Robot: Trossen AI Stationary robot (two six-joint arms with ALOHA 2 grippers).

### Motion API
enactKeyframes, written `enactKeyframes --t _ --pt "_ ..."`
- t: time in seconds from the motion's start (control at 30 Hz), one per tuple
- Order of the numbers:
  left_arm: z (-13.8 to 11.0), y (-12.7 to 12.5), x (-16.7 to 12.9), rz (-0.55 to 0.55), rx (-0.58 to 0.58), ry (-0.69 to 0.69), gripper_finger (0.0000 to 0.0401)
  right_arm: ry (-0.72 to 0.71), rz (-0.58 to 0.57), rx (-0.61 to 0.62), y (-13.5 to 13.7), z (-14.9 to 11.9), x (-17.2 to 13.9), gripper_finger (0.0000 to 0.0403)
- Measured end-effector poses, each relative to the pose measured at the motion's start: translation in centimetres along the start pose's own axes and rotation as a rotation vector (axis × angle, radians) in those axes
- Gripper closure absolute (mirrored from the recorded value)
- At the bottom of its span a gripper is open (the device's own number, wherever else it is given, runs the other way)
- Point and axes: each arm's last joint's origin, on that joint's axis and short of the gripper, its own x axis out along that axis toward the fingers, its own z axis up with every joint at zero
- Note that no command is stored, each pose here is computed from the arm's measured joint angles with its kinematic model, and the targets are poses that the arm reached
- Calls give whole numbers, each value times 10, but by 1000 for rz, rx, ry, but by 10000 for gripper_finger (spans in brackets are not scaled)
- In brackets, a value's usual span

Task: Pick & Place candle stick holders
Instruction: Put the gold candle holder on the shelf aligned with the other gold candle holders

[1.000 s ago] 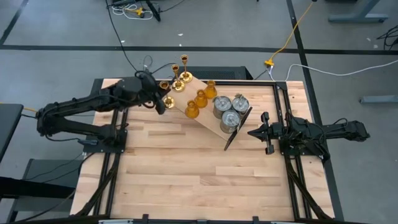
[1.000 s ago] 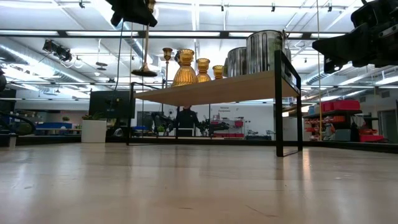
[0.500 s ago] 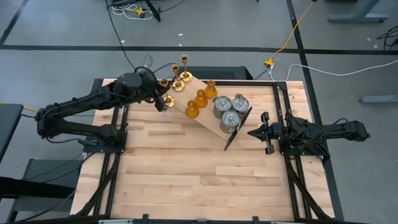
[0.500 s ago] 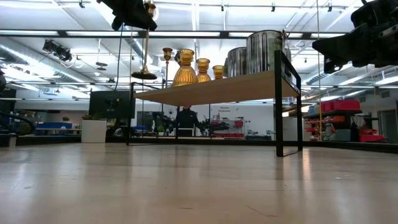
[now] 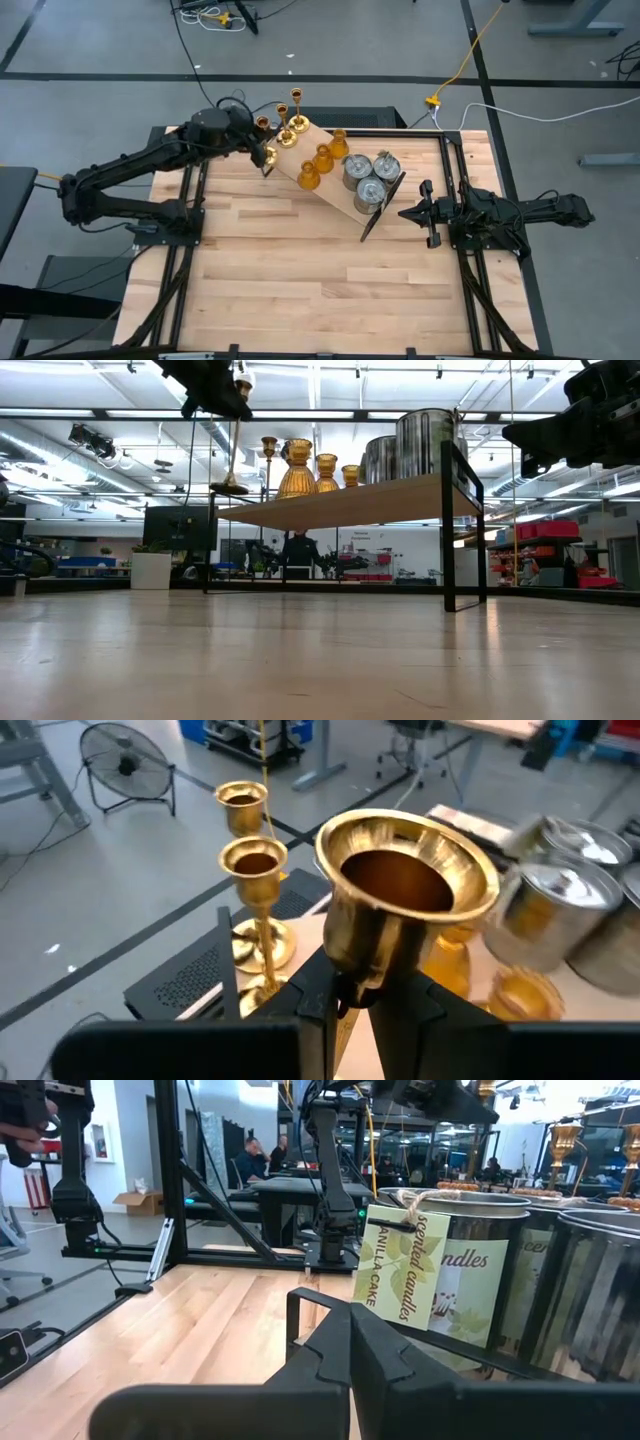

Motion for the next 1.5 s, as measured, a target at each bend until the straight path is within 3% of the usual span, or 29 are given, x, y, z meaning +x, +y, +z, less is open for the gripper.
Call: enactKeyframes --t 0.7,1.5 --pt "-5 0 38 24 -39 33 351 0 0 0 0 0 0 400" --pt "-6 12 47 72 -54 44 341 0 0 0 0 0 0 400"
